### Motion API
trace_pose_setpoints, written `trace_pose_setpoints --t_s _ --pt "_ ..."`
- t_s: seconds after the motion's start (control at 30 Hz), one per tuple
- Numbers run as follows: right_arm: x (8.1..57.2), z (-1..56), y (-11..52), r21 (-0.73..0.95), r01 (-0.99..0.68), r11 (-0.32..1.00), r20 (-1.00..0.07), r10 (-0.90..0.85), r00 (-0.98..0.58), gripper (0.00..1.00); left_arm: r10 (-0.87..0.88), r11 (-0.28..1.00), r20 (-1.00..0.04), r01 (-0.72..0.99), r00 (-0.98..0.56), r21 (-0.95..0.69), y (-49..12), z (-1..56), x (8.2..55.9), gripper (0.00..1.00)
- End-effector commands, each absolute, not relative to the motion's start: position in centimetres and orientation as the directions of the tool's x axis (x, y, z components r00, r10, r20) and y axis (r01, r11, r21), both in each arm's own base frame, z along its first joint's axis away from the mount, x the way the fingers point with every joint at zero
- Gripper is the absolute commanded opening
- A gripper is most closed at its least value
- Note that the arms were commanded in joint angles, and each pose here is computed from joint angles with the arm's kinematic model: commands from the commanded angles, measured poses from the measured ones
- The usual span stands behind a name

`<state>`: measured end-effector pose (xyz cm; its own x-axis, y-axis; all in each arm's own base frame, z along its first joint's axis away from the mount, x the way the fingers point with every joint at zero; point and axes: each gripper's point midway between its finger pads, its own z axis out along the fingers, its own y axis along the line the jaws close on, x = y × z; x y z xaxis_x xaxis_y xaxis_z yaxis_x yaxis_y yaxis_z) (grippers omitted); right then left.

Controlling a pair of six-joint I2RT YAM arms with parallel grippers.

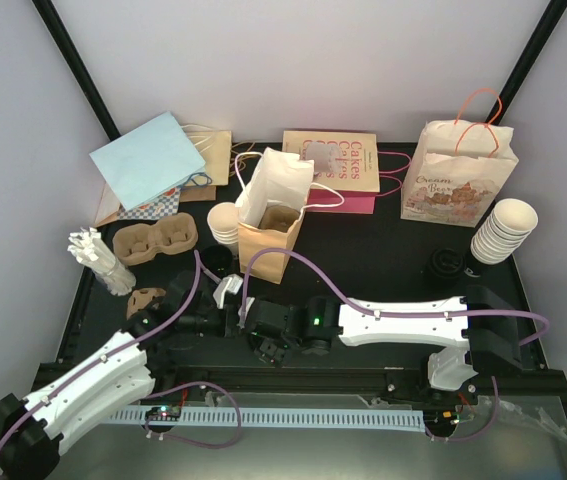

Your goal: Pack the takeout coffee

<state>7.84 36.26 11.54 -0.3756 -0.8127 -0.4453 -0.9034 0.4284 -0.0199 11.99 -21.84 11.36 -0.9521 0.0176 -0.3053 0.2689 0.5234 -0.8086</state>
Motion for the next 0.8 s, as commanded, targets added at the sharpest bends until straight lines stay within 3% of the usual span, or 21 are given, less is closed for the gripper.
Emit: trace_pose_setpoints --t_s 0.0,0.27,0.53,0.63,0.77 --pt "3.4 3.6 29.6 0.012 -0.935 0.354 -0.048 -0.934 -0.354 0.64 0.002 0.666 -0.132 0.1 -0.991 -0.739 -19.4 5.1 10.0 0.32" --pt "3.7 3.5 29.4 -0.01 -0.93 0.367 -0.038 -0.93 -0.366 0.64 0.005 0.622 -0.122 0.099 -0.993 -0.777 -20.0 4.9 9.7 0.35" --pt "6.6 5.0 28.2 -0.12 -0.879 0.462 -0.078 -0.887 -0.456 0.63 -0.078 0.586 -0.394 0.278 -0.916 -0.761 -20.4 14.7 13.6 0.67" --pt "7.8 6.3 27.8 -0.129 -0.849 0.512 -0.116 -0.858 -0.5 0.63 -0.125 0.609 -0.486 0.32 -0.865 -0.726 -19.5 18.2 14.7 0.73" --pt "9.1 8.1 27.7 -0.139 -0.822 0.552 -0.165 -0.832 -0.53 0.63 -0.131 0.633 -0.528 0.339 -0.839 -0.696 -18.9 20.3 15.0 0.75"
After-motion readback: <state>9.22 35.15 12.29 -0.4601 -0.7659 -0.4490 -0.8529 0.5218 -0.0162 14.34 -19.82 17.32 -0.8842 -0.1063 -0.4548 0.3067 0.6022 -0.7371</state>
